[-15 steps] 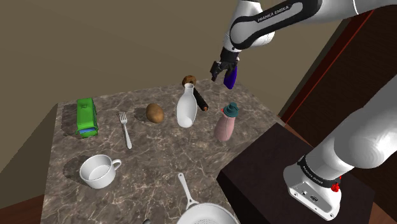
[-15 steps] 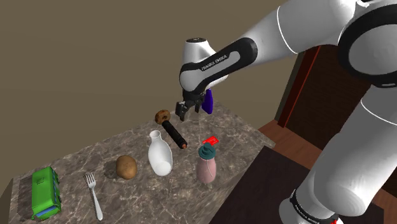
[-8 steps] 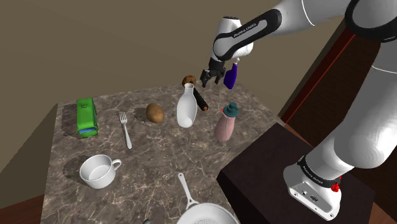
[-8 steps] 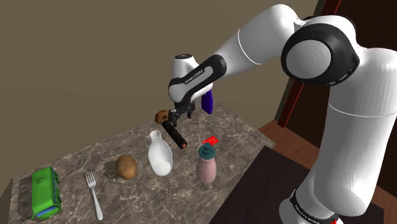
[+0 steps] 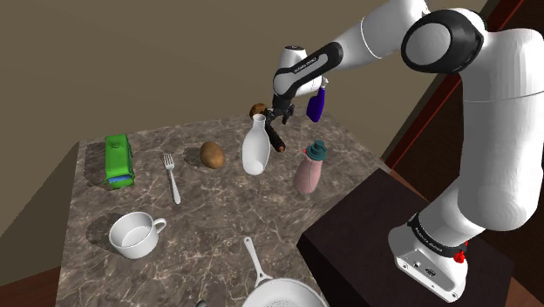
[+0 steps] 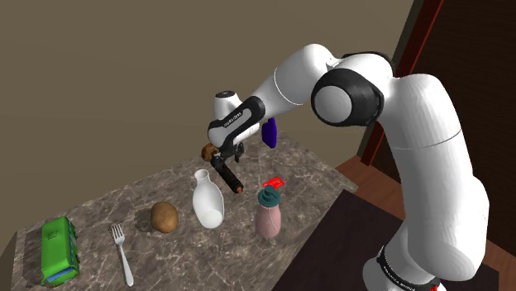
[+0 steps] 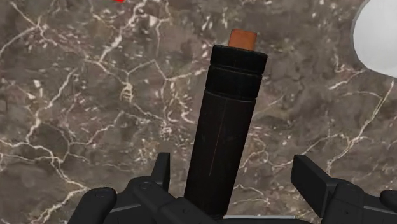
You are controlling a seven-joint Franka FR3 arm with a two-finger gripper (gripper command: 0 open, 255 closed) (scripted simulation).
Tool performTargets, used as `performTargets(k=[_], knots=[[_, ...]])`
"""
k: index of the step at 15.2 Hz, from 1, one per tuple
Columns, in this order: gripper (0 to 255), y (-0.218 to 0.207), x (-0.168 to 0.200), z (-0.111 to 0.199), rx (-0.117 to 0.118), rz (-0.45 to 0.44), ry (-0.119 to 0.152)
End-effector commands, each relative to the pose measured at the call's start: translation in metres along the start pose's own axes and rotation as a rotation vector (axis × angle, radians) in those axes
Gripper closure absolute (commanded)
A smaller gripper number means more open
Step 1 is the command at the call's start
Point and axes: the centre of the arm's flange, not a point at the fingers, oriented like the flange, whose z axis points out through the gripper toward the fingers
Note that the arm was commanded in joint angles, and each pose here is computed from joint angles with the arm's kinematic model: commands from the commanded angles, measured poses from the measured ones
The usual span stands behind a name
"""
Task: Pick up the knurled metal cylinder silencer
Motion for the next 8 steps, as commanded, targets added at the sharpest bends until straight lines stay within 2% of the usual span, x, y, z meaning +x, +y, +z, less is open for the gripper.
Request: performTargets(k=[1, 8], knots=[[0, 0.000, 0.014, 0.021, -0.003, 0.003, -0.007], [0, 0.001, 0.022, 0.060, -0.005, 0.005, -0.010]])
